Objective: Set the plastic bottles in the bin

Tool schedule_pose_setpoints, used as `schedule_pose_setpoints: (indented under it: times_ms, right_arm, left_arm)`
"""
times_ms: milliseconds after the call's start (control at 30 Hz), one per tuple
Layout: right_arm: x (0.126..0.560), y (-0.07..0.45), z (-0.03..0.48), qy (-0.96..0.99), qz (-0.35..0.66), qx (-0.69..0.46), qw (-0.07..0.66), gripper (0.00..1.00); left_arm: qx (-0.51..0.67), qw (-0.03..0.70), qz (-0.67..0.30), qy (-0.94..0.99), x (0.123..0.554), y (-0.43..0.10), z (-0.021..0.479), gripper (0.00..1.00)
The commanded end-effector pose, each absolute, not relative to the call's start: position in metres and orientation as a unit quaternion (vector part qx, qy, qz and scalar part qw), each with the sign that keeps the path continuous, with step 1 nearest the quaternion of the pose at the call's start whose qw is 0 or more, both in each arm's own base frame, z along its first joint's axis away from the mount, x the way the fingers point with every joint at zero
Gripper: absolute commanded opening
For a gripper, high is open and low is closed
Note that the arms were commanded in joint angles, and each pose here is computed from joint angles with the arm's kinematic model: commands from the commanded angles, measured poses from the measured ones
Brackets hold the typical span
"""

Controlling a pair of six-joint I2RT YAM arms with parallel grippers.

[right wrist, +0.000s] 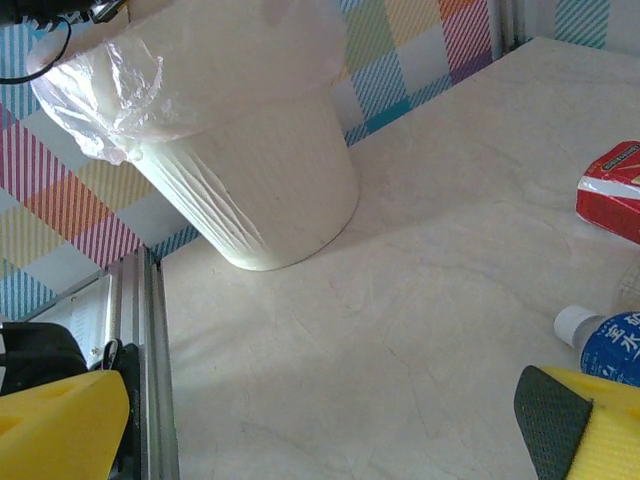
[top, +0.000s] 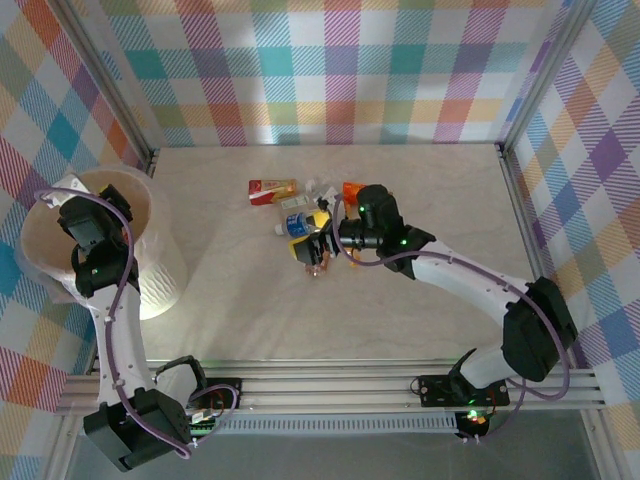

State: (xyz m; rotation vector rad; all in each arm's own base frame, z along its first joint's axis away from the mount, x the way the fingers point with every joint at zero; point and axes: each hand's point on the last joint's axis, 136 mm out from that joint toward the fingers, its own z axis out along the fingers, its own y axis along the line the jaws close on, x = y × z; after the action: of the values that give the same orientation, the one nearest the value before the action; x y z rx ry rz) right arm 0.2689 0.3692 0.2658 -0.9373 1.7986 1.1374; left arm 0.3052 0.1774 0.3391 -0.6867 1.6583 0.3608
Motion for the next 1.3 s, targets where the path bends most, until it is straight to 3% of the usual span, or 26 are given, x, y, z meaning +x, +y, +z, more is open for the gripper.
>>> schedule_pose_setpoints:
  times_ms: [0,567,900,1267]
  right_arm:
    - [0.267,0.377,0.289,0.686,0.471,-0.38,0.405,1.0]
    - [0.271,0.379,0.286,0.693,0.467,-0.372,0.404,1.0]
    - [0.298,0.367,0.27,0.747,0.43,-0.29,0.416,1.0]
    - [0.334,0.324,0.232,0.823,0.332,-0.159,0.433,1.0]
  left_arm:
    - [-0.301,0.607,0.147,0.72,0.302,0.176,0.337,0.69]
    - [-0.323,0.601,0.068,0.728,0.293,0.153,0.371,1.0]
    - [-0.347,0.583,-0.105,0.727,0.305,0.105,0.383,1.0]
    - [-0.252,0.568,-0.22,0.752,0.323,0.003,0.39,1.0]
